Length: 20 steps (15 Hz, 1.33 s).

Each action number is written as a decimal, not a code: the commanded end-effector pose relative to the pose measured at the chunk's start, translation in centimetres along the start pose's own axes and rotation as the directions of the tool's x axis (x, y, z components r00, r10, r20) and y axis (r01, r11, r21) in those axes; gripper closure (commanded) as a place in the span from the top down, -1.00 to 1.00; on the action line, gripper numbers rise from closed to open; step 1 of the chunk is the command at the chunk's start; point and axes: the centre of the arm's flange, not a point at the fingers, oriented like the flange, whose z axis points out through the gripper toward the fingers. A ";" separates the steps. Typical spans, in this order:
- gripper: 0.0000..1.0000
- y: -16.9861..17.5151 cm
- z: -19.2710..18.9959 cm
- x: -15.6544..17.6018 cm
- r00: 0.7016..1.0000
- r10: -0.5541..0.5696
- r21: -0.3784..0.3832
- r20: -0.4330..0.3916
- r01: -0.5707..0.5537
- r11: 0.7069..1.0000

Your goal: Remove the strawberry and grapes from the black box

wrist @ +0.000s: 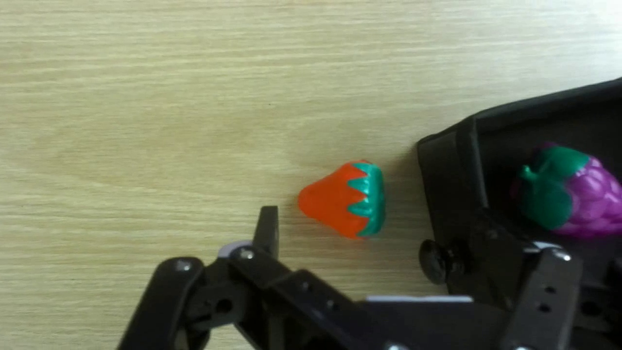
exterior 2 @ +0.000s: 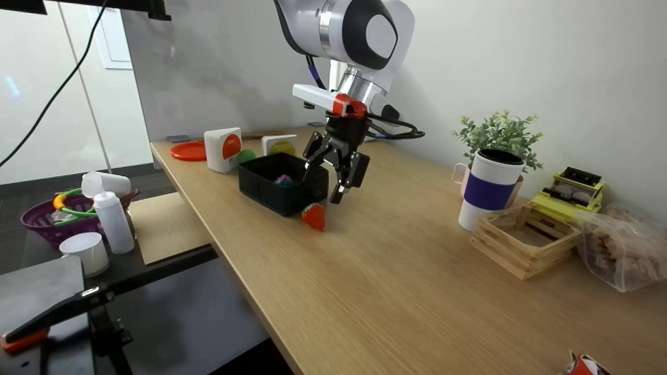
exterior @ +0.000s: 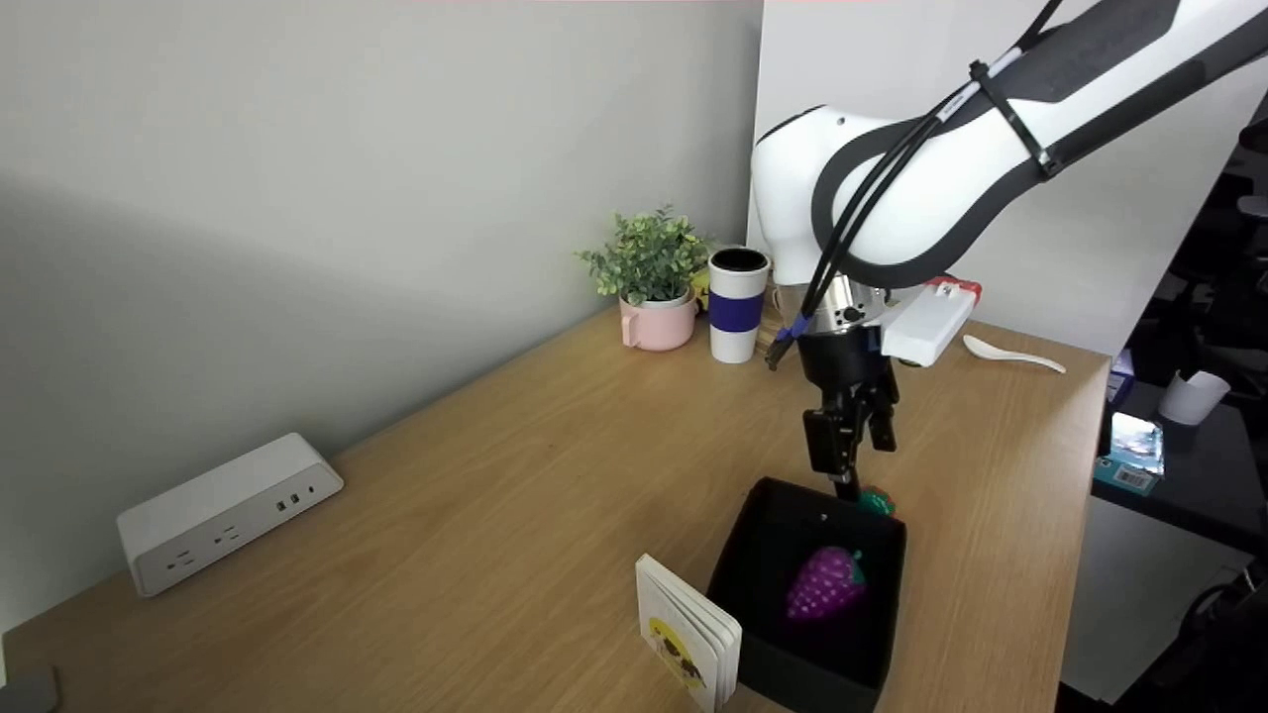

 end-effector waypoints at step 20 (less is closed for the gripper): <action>1.00 -11.4 -3.0 -2.3 0.972 -0.224 -0.129 -0.067 0.214 0.968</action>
